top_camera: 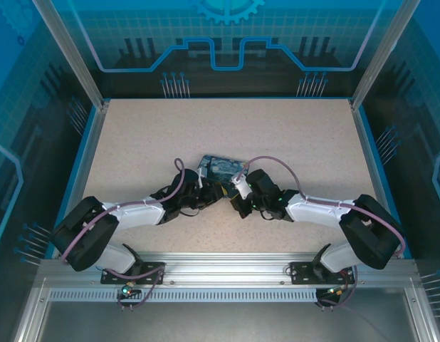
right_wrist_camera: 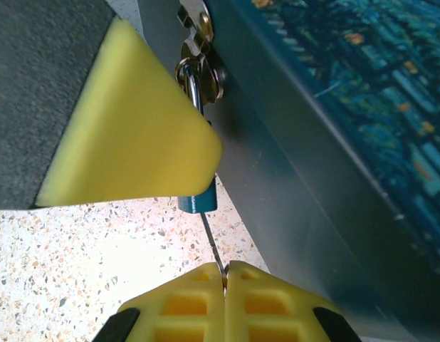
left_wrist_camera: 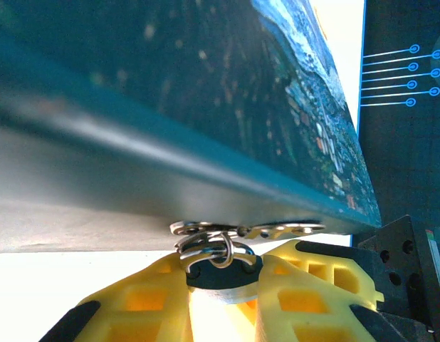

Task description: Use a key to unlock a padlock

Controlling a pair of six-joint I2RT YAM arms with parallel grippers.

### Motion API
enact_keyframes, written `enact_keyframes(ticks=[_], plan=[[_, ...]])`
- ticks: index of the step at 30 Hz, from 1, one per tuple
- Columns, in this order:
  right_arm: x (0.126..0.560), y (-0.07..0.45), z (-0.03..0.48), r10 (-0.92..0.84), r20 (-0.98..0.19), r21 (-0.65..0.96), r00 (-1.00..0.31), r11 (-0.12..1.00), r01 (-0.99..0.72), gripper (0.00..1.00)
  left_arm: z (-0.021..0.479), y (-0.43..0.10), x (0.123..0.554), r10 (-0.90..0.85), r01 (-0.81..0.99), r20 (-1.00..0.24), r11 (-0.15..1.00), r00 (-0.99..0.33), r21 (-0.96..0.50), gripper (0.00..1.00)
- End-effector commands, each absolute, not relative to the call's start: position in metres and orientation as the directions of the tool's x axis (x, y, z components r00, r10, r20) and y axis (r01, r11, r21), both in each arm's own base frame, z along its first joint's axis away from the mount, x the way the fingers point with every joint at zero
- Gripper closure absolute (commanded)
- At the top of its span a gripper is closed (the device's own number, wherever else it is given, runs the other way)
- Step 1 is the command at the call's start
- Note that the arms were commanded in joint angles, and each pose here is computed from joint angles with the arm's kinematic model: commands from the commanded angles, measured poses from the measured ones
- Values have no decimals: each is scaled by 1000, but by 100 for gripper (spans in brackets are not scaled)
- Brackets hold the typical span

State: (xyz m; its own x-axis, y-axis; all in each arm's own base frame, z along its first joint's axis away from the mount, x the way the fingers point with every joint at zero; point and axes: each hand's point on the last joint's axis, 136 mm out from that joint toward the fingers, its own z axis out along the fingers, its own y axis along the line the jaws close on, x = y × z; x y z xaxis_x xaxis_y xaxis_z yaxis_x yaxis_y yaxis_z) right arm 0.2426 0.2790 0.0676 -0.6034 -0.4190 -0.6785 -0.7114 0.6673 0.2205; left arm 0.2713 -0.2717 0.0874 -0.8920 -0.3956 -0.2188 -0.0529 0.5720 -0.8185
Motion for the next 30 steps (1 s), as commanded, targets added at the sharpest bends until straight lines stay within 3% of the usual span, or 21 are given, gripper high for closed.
enact_keyframes(ticks=[1,15,30], plan=[[257,292,97,-370,-752,221,-545,637,-738,100,106,-286,275,-372,6,-243,537,-896,-844,91],[271,311,132,-293,-849,209,-439,577,-789,100,104,-294,272,-364,-1,-230,537,-903,-844,92],[279,310,140,-204,-868,272,-453,569,-776,100,103,-302,273,-360,-3,-216,519,-908,-855,92]])
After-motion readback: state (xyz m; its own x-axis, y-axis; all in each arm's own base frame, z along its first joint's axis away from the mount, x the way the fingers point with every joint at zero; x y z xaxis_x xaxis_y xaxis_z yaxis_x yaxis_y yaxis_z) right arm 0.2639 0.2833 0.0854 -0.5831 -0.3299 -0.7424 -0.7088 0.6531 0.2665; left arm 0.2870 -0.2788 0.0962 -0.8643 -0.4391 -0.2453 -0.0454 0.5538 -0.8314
